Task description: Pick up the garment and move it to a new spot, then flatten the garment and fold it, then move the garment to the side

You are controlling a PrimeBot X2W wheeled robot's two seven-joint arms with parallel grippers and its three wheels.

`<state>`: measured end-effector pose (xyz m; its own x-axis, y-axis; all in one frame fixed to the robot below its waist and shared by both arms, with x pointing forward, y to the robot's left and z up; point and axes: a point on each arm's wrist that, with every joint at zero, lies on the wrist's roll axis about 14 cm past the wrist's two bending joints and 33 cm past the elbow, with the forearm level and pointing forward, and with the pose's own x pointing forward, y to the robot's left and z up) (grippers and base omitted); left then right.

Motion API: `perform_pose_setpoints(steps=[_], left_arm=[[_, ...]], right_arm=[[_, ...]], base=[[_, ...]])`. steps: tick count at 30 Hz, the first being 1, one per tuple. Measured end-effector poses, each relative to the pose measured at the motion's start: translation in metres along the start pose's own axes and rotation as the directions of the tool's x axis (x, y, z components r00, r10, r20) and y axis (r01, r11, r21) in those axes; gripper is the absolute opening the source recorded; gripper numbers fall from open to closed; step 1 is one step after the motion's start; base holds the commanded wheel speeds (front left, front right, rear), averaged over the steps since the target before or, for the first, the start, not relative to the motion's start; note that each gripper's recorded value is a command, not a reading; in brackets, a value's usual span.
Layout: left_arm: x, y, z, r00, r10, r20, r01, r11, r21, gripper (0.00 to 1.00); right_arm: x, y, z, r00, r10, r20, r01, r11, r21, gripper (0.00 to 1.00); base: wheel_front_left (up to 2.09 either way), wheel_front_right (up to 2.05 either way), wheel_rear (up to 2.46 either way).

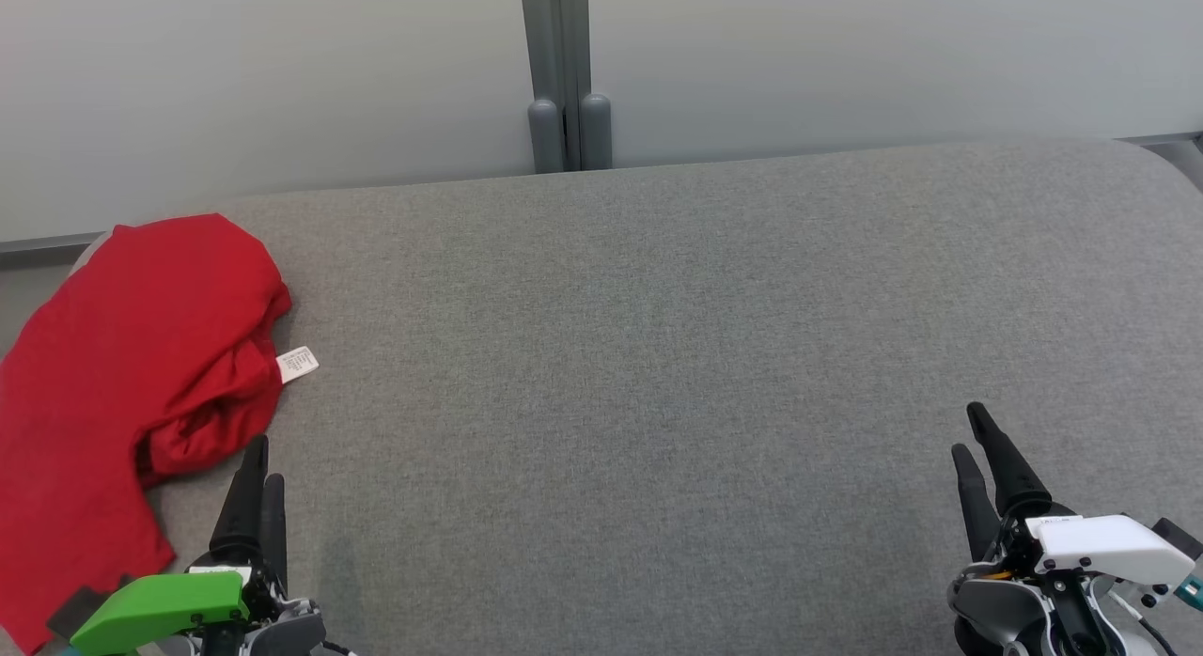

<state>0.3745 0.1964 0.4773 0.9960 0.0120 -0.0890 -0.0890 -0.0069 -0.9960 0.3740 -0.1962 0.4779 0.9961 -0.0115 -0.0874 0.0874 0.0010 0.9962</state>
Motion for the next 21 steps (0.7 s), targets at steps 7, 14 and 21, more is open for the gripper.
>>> perform_pose_setpoints(steps=[7, 14, 21], left_arm=[[0.001, -0.009, -0.002, 1.0, -0.019, 0.009, 0.018, 0.997, 0.07, 1.0], [0.003, -0.018, -0.005, 0.999, -0.038, 0.013, 0.035, 0.984, 0.175, 1.0], [0.003, -0.025, -0.007, 0.998, -0.053, 0.016, 0.046, 0.954, 0.296, 1.0]], right_arm=[[-0.001, 0.007, 0.0, 1.0, 0.02, 0.016, -0.019, 0.998, -0.055, 1.0], [0.0, 0.017, 0.0, 0.998, 0.052, 0.026, -0.047, 0.988, -0.147, 1.0], [-0.002, 0.025, -0.001, 0.996, 0.08, 0.03, -0.07, 0.965, -0.251, 1.0]], base=[[0.0, 0.0, 0.0], [0.0, 0.0, 0.0], [0.0, 0.0, 0.0]])
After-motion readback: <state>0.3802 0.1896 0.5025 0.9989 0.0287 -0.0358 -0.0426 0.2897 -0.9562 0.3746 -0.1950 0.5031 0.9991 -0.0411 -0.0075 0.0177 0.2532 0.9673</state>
